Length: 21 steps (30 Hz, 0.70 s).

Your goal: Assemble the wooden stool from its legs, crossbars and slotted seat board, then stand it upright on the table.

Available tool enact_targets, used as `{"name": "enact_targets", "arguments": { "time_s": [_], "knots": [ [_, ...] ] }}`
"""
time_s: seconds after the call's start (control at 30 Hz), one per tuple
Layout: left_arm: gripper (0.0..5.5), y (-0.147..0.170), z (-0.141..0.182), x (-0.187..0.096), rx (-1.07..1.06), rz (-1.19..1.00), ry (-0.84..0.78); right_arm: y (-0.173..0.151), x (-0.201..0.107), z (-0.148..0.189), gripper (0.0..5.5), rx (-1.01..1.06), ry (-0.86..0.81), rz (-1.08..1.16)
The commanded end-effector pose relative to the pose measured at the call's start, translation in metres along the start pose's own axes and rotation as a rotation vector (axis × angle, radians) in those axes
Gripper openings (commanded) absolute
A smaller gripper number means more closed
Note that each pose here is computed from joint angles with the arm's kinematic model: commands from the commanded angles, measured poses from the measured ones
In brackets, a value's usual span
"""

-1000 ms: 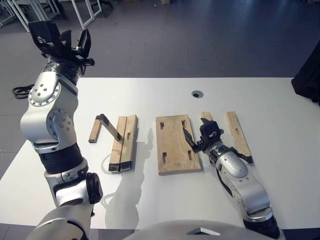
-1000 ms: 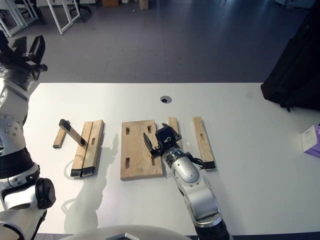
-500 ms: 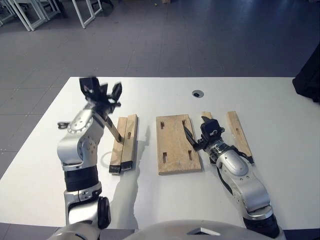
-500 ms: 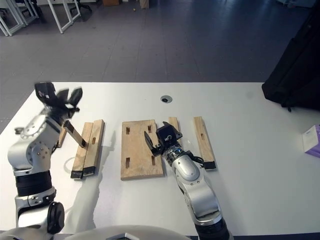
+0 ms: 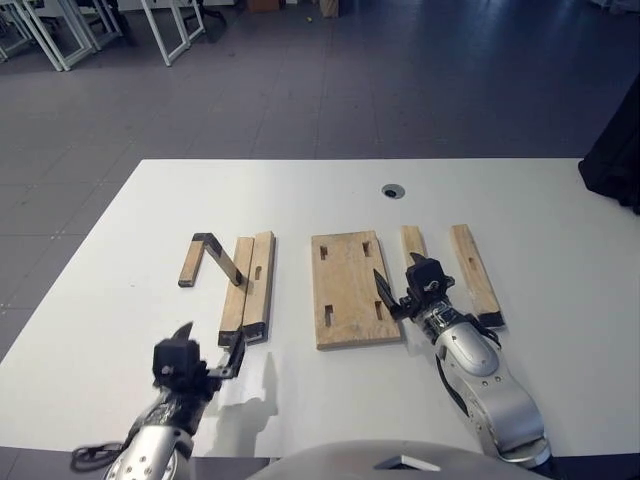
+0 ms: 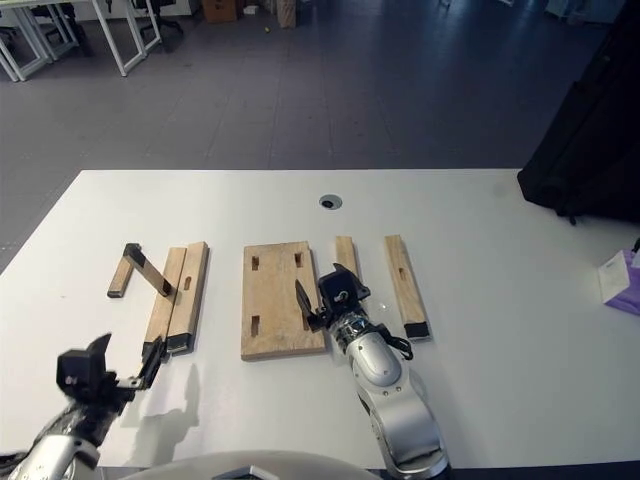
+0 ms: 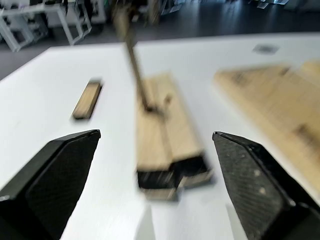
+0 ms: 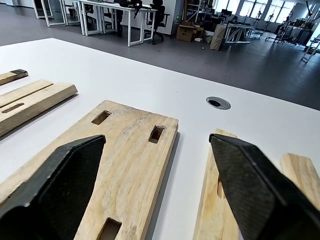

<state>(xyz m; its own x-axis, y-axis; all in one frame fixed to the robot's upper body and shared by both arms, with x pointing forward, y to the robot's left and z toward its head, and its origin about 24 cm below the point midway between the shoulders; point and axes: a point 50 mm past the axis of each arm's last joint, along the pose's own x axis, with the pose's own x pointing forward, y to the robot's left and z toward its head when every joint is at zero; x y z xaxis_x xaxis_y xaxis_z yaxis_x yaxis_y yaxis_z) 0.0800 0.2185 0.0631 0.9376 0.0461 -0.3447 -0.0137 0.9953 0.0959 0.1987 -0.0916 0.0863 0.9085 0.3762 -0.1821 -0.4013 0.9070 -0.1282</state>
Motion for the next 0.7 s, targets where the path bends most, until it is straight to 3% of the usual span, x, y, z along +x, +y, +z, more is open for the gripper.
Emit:
{"name": "enact_targets", "arguments": {
  "time_s": [0.03, 0.13, 0.23, 0.43, 0.7],
  "knots": [
    [4.16, 0.001, -0.041, -0.015, 0.013, -0.084, 0.182, -0.002, -0.004, -0.001, 3.82, -0.015, 0.009, 0.014],
    [4.16, -0.002, -0.077, -0.018, -0.02, -0.165, 0.345, -0.003, -0.003, 0.002, 3.82, -0.019, 0.001, 0.013],
    [4.16, 0.008, -0.102, 0.01, -0.05, -0.104, 0.409, -0.003, 0.0, 0.004, 3.82, -0.019, -0.007, 0.014],
    [4.16, 0.006, -0.103, 0.057, -0.174, 0.026, 0.401, -0.01, 0.006, 0.012, 3.82, -0.044, -0.033, 0.036],
    [2.87, -0.016, -0.109, 0.061, -0.279, -0.092, 0.516, -0.015, 0.01, 0.02, 3.82, -0.044, -0.061, 0.024]
  ]
}}
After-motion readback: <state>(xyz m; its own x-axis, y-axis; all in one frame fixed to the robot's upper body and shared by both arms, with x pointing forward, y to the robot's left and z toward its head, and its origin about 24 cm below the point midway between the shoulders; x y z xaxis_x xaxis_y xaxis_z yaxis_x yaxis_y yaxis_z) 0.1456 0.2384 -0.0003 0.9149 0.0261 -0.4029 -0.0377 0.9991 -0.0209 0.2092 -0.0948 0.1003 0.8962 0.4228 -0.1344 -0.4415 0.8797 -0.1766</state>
